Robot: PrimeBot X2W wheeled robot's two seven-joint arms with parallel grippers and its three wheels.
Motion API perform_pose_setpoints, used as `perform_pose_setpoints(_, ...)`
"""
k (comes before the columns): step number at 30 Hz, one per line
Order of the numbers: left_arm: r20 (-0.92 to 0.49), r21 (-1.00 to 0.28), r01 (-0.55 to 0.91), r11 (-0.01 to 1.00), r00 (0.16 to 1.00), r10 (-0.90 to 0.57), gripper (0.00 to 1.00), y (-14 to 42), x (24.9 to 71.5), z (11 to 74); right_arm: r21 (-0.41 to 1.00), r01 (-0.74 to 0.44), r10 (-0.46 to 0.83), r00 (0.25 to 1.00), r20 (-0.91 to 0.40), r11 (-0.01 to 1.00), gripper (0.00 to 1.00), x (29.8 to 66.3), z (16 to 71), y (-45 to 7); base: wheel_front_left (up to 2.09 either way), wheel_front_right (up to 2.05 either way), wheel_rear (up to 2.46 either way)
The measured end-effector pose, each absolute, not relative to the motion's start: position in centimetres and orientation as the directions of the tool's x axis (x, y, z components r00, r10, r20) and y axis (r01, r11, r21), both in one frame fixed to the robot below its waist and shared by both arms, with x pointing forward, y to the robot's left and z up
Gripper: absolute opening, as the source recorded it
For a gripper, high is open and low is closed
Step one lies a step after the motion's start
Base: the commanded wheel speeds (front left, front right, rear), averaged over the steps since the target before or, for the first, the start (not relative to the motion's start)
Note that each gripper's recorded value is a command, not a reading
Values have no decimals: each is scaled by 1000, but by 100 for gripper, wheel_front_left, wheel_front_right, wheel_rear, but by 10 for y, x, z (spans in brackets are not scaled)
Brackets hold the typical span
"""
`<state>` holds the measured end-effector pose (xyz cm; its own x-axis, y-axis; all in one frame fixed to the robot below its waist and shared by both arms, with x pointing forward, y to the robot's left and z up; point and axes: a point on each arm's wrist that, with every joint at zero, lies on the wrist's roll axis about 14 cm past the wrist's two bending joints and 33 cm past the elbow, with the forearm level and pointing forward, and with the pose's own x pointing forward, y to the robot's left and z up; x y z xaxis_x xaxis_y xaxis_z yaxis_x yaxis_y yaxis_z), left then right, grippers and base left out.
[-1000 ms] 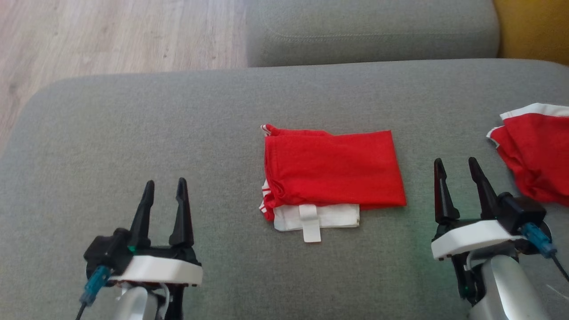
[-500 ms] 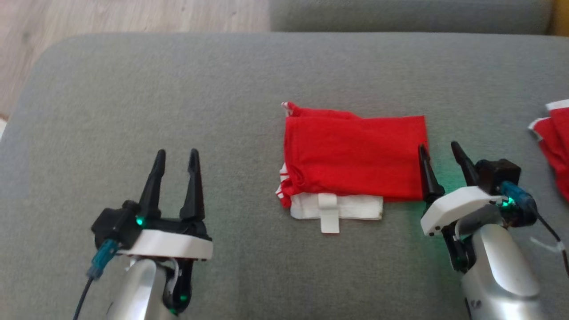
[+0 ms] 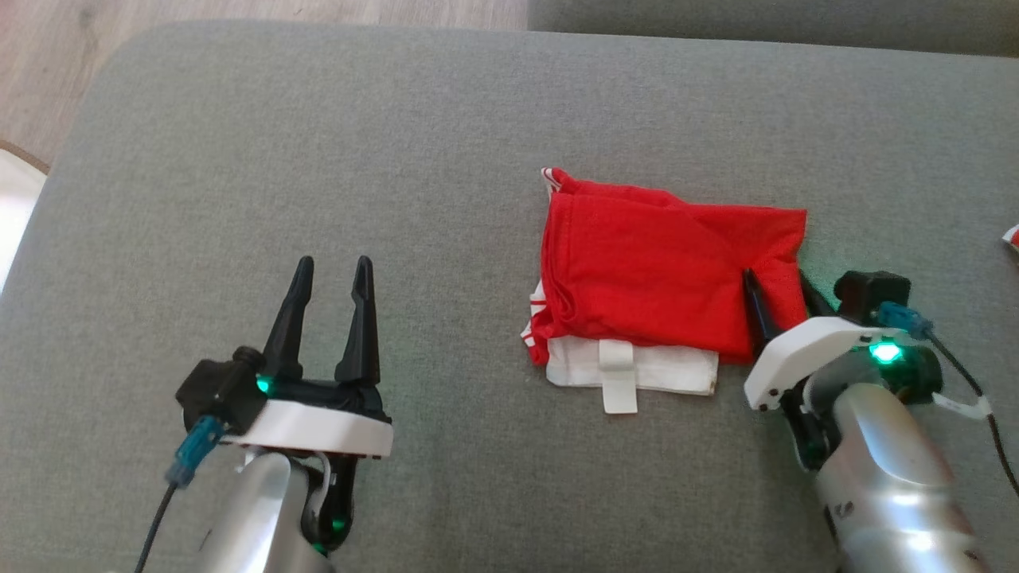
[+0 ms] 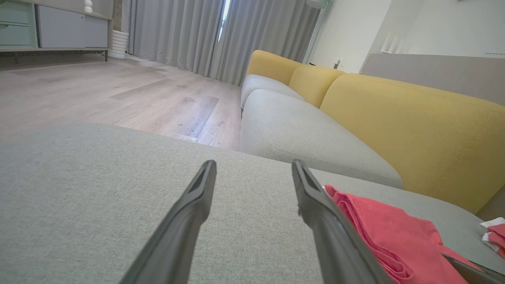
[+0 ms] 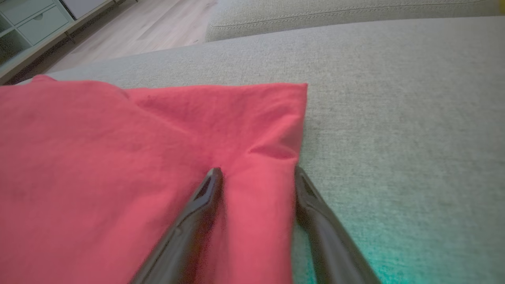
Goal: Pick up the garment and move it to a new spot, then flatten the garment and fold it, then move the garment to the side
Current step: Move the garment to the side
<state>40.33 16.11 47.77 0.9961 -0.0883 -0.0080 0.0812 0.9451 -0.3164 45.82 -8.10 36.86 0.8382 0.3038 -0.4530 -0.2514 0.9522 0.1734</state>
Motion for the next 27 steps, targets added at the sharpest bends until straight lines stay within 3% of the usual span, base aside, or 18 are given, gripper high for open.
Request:
perform_pose_setpoints(1, -8, -317, 82, 945, 996, -89, 100, 161, 403, 478, 171, -258, 309, 834, -456, 951, 0, 458, 368, -80, 0, 0, 0)
perform_pose_setpoints(6, 0, -317, 107, 942, 994, -113, 100, 153, 403, 481, 134, -292, 321, 845, -428, 947, 0, 453, 375, -78, 0, 0, 0)
perform_pose_setpoints(16, 50, -311, 254, 916, 967, -251, 100, 104, 410, 496, -87, -323, 277, 900, -337, 942, 0, 447, 410, -113, 0, 0, 0)
perform_pose_setpoints(23, 61, -310, 374, 874, 925, -375, 100, 58, 415, 497, -300, -265, 186, 946, -265, 916, 0, 462, 455, -179, 0, 0, 0)
perform_pose_setpoints(27, 59, -326, 419, 848, 904, -423, 100, 38, 426, 492, -429, -171, 54, 960, -273, 887, 0, 470, 474, -257, 0, 0, 0)
